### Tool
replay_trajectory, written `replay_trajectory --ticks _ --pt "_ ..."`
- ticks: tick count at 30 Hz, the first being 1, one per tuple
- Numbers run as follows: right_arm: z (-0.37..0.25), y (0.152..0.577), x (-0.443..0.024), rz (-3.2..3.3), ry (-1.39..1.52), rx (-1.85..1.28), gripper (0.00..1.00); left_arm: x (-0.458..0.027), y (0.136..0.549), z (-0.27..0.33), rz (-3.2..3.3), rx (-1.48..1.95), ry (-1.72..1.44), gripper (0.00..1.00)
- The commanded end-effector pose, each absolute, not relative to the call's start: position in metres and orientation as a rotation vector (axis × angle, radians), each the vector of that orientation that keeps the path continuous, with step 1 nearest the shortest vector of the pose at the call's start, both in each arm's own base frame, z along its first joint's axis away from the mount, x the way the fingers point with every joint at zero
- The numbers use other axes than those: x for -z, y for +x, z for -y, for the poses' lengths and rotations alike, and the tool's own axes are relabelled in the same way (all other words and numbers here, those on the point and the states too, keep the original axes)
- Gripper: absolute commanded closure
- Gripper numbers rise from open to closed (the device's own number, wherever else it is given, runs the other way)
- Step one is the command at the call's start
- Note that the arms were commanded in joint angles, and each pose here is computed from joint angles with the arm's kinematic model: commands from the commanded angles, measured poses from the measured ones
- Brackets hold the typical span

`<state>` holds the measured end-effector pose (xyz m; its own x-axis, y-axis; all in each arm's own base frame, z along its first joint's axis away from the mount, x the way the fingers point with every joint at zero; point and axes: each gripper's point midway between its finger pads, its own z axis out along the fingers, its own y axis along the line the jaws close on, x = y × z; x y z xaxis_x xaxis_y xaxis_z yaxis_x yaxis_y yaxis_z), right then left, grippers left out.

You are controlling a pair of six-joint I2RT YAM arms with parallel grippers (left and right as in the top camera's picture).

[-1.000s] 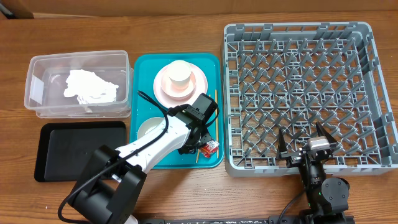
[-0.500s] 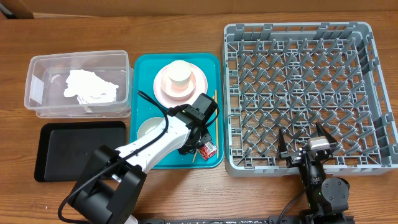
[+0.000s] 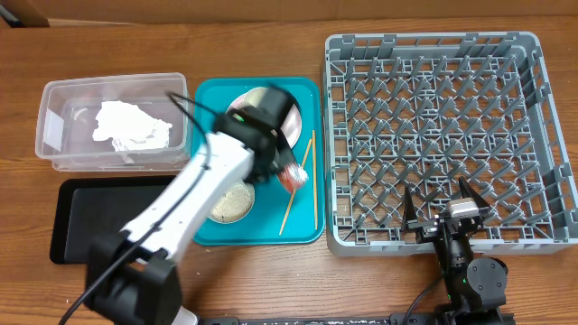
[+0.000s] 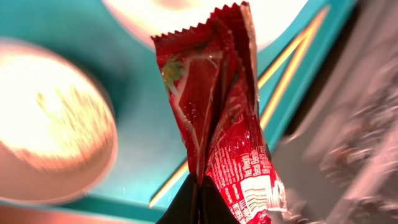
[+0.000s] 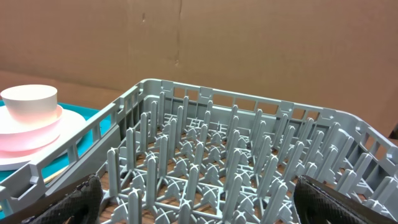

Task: Sort waste into correct bins and load items into the dishwasher
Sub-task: 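Carry the wrapper left and release it into the clear bin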

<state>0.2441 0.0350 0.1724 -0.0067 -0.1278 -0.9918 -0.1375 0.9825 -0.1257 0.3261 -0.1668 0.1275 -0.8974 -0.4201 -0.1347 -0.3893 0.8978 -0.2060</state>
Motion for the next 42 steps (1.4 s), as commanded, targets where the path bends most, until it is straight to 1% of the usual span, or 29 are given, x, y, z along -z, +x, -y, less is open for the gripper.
replay_trajectory --ticks 1,7,8,15,21,28,29,31,34,35,36,39,42 --pt "-0.033 0.244 -0.170 -1.579 -0.202 0.004 0.00 -0.170 0.362 0.122 -2.763 0.241 -0.558 0.96" --pt "-0.033 0.244 -0.170 -1.579 -0.202 0.004 0.00 -0.173 0.383 0.035 -2.658 0.198 -0.860 0.96" --pt "-0.033 0.244 -0.170 -1.580 -0.202 0.004 0.00 -0.174 0.387 0.008 -2.613 0.190 -0.954 0.96" --pt "-0.033 0.244 -0.170 -1.580 -0.202 0.004 0.00 -0.170 0.391 -0.070 -2.473 0.119 -1.184 0.96" --pt "-0.033 0.244 -0.170 -1.580 -0.202 0.004 0.00 -0.149 0.394 -0.112 -2.430 -0.005 -1.288 0.96" --pt "-0.033 0.244 -0.170 -1.580 -0.202 0.004 0.00 -0.107 0.408 -0.129 -2.451 -0.050 -1.340 0.96" --pt "-0.033 0.244 -0.170 -1.580 -0.202 0.004 0.00 -0.104 0.410 -0.131 -2.450 -0.050 -1.342 0.93" --pt "-0.033 0.244 -0.170 -1.580 -0.202 0.004 0.00 -0.098 0.415 -0.132 -2.449 -0.050 -1.333 0.85" --pt "-0.033 0.244 -0.170 -1.580 -0.202 0.004 0.00 -0.101 0.421 -0.134 -2.448 -0.049 -1.286 0.79" --pt "-0.033 0.244 -0.170 -1.580 -0.202 0.004 0.00 -0.102 0.422 -0.133 -2.451 -0.043 -1.271 0.73" --pt "-0.033 0.244 -0.170 -1.579 -0.202 0.004 0.00 -0.104 0.424 -0.133 -2.450 -0.038 -1.262 0.70" --pt "-0.033 0.244 -0.170 -1.580 -0.202 0.004 0.00 -0.115 0.432 -0.126 -2.487 0.023 -1.155 0.66" --pt "-0.033 0.244 -0.170 -1.580 -0.202 0.004 0.00 -0.137 0.440 -0.105 -2.536 0.176 -1.021 0.64"
